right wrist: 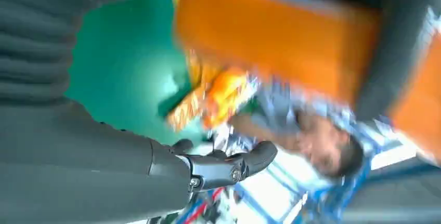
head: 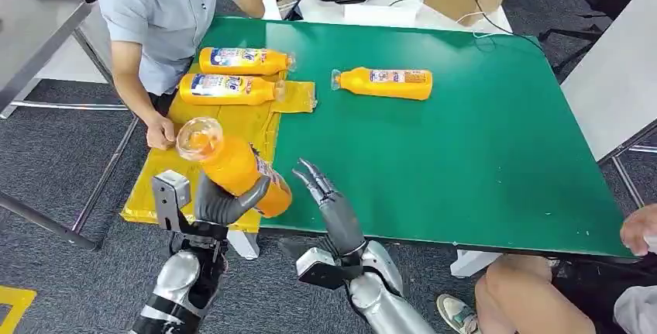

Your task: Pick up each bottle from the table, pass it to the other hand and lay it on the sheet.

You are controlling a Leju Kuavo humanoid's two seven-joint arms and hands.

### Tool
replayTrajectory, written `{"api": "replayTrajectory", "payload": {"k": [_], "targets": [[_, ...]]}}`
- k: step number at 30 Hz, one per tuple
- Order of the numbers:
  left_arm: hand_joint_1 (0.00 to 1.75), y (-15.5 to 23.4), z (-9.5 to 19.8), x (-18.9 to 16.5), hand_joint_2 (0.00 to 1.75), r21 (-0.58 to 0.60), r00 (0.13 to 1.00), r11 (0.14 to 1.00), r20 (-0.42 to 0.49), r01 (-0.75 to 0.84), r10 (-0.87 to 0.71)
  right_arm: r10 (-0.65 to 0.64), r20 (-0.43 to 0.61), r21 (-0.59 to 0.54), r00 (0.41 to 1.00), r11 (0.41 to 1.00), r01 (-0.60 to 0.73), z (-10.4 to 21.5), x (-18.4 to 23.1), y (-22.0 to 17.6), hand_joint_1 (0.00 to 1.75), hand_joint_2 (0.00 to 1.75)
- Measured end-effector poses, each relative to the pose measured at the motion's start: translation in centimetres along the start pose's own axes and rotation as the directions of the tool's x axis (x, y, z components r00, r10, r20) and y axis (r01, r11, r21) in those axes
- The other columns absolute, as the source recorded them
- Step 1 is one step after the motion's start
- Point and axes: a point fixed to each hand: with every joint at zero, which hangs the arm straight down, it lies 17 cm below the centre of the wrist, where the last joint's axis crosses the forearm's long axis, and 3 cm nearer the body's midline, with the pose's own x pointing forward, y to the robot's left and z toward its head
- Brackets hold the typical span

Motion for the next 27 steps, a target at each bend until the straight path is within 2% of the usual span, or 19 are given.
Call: {"api": "replayTrajectory", "payload": {"k": [2, 3, 4, 5, 9, 13, 18, 23, 27], "targets": [[1.75, 0.7, -0.5, 0.1, 1.75, 0.016, 0.995, 0.995, 0.018, 0.097, -0.098, 0.027, 0.004, -0.044, 1.000, 0.999, -0.026, -0.1, 0.1, -1.0, 0.00, 0.00], [1.75, 1.8, -1.6, 0.4, 1.75, 0.032, 0.968, 0.968, 0.041, 0.248, -0.249, 0.065, 0.005, -0.119, 0.998, 0.991, -0.063, -0.3, 0.2, -2.9, 0.00, 0.00], [1.75, 2.7, -2.6, 0.6, 1.75, 0.044, 0.922, 0.923, 0.052, 0.381, -0.383, 0.098, 0.001, -0.184, 0.995, 0.978, -0.097, -0.2, 0.3, -4.7, 0.00, 0.00], [1.75, 3.7, -3.9, -0.1, 1.75, 0.035, 0.833, 0.834, 0.043, 0.551, -0.552, 0.130, -0.016, -0.254, 0.991, 0.958, -0.130, 0.2, 0.1, -6.8, 0.00, 0.00], [1.75, 4.2, -5.5, -3.1, 1.75, -0.063, 0.702, 0.701, -0.015, 0.710, -0.712, 0.116, -0.043, -0.300, 0.992, 0.946, -0.124, 0.7, -0.5, -8.4, 0.00, 0.00], [1.75, 4.4, -6.7, -6.7, 1.75, -0.177, 0.592, 0.591, -0.051, 0.787, -0.804, 0.086, -0.048, -0.298, 0.995, 0.950, -0.097, 0.6, -0.6, -8.4, 0.00, 0.00], [1.75, 3.5, -8.2, -9.2, 1.75, -0.269, 0.514, 0.508, -0.055, 0.818, -0.856, 0.071, -0.049, -0.310, 0.996, 0.947, -0.082, 0.8, -0.4, -8.6, 0.00, 0.00], [1.75, -0.2, -9.4, -10.7, 1.75, -0.358, 0.472, 0.452, -0.033, 0.817, -0.881, 0.024, -0.035, -0.367, 0.999, 0.929, -0.035, 1.3, 0.6, -10.4, 0.00, 0.00], [1.75, -2.6, -10.3, -10.8, 1.75, -0.400, 0.429, 0.392, 0.003, 0.828, -0.903, 0.000, 0.007, -0.358, 1.000, 0.934, 0.002, 0.7, 1.7, -11.0, 0.00, 0.00]]}}
